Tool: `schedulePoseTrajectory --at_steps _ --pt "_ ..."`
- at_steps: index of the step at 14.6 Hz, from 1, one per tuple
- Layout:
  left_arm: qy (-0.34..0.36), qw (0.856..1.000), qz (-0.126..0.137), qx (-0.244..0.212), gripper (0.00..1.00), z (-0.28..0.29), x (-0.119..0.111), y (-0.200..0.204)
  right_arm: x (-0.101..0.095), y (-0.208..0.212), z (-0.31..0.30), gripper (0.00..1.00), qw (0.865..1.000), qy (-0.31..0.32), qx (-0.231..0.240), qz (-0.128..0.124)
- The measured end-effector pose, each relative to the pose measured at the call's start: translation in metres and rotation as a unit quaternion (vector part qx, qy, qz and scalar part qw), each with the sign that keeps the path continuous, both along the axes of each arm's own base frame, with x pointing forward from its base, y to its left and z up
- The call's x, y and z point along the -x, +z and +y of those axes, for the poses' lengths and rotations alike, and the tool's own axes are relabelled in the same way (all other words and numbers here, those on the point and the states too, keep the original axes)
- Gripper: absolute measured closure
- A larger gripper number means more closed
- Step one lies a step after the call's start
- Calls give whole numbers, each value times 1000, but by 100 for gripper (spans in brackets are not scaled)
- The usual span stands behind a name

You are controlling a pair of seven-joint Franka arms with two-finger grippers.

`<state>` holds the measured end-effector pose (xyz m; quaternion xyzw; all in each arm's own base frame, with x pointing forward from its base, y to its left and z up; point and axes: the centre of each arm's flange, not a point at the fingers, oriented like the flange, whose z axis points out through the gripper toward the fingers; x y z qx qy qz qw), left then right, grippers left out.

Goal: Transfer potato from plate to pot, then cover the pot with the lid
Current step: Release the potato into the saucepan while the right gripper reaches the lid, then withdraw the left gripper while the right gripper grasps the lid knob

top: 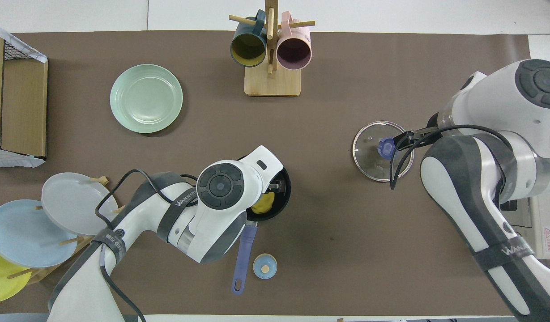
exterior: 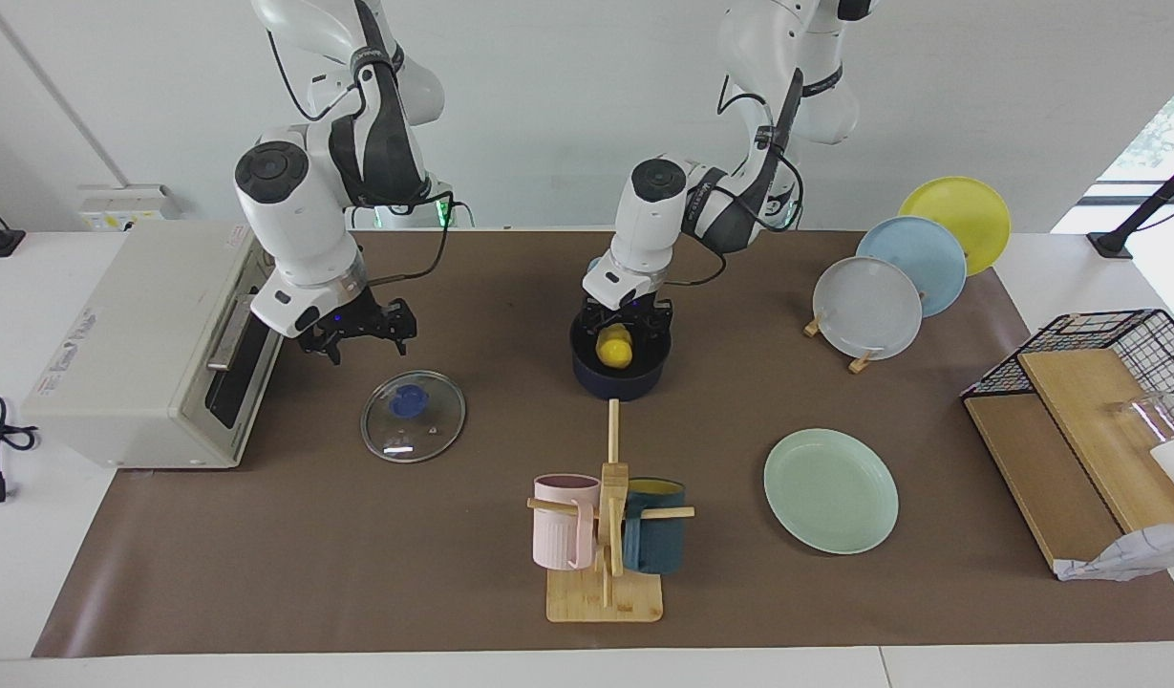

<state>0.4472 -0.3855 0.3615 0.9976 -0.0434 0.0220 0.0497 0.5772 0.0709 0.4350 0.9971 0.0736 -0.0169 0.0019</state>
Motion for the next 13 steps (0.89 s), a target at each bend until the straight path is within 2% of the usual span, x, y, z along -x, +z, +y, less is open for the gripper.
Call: schedulePoseTrajectory --at_steps 3,6,9,13 --pt "10 1000 12 -9 0 40 -47 67 0 -28 13 0 1000 11 -3 -19" --pt "33 999 3 -2 0 91 -79 141 2 -52 13 0 999 24 -4 -21" --pt "47 999 -13 4 0 140 -89 186 -7 -80 8 0 999 42 -4 -24" --pt "15 1000 2 -8 0 204 -90 221 -13 -100 9 0 999 45 -5 -30"
